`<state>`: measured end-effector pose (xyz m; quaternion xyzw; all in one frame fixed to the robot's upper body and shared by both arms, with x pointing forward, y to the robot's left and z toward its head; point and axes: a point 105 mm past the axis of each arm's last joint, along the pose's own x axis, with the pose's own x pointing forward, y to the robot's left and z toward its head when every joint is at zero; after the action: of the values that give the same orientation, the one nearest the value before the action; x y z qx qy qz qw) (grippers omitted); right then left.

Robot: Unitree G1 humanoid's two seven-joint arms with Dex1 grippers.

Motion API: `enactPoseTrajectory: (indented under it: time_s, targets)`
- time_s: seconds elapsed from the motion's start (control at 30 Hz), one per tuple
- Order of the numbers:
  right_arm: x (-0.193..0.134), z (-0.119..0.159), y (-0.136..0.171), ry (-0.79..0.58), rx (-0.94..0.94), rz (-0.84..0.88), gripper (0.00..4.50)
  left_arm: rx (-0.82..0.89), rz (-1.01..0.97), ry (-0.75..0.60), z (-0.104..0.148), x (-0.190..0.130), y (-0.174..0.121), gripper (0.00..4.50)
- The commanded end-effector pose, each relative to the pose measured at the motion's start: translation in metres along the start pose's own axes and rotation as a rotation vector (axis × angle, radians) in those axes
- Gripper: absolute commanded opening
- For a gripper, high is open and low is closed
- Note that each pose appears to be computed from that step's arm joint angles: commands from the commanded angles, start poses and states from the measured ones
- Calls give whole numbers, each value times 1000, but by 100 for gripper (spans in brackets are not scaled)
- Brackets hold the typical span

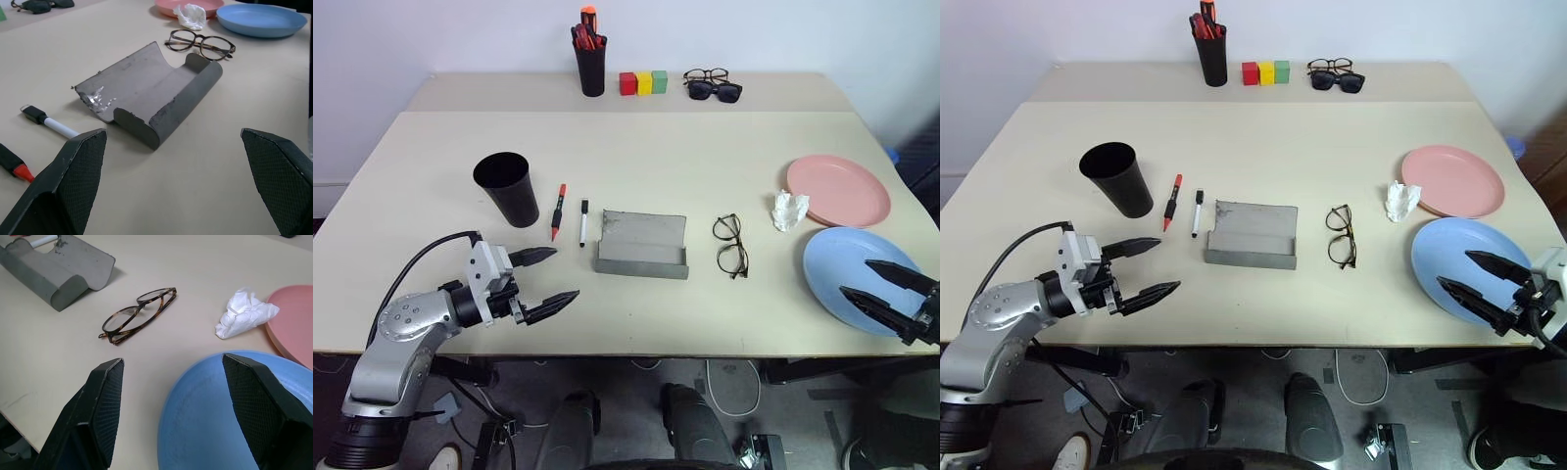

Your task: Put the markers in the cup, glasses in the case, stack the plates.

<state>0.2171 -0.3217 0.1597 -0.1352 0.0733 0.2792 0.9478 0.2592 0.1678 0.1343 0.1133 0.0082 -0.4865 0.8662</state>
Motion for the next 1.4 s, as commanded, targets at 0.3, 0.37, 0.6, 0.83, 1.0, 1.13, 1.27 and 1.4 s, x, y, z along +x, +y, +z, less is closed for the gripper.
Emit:
enactPoseTrajectory:
  time_s: [0.3,0.37,0.6,0.83,1.0,1.13,1.27,1.4]
  targets:
    - [-2,10,-8,-17,-61,-27,324,36,-6,-1,6,0,-1,450]
    - [-2,10,-8,-19,-59,-29,324,37,-5,-4,6,0,-1,450]
    - [1,9,-10,-11,-88,-31,324,37,24,-23,9,4,-1,450]
    - [21,21,-6,-70,-136,12,324,-111,184,-116,25,21,8,450]
    - [46,38,2,-139,-164,95,324,-263,391,-99,38,46,24,450]
    - [68,51,15,-190,-175,185,324,-396,542,-16,41,70,42,450]
    - [86,62,25,-228,-185,252,324,-493,655,85,38,84,59,450]
    - [96,71,25,-262,-182,270,324,-509,727,250,22,90,71,450]
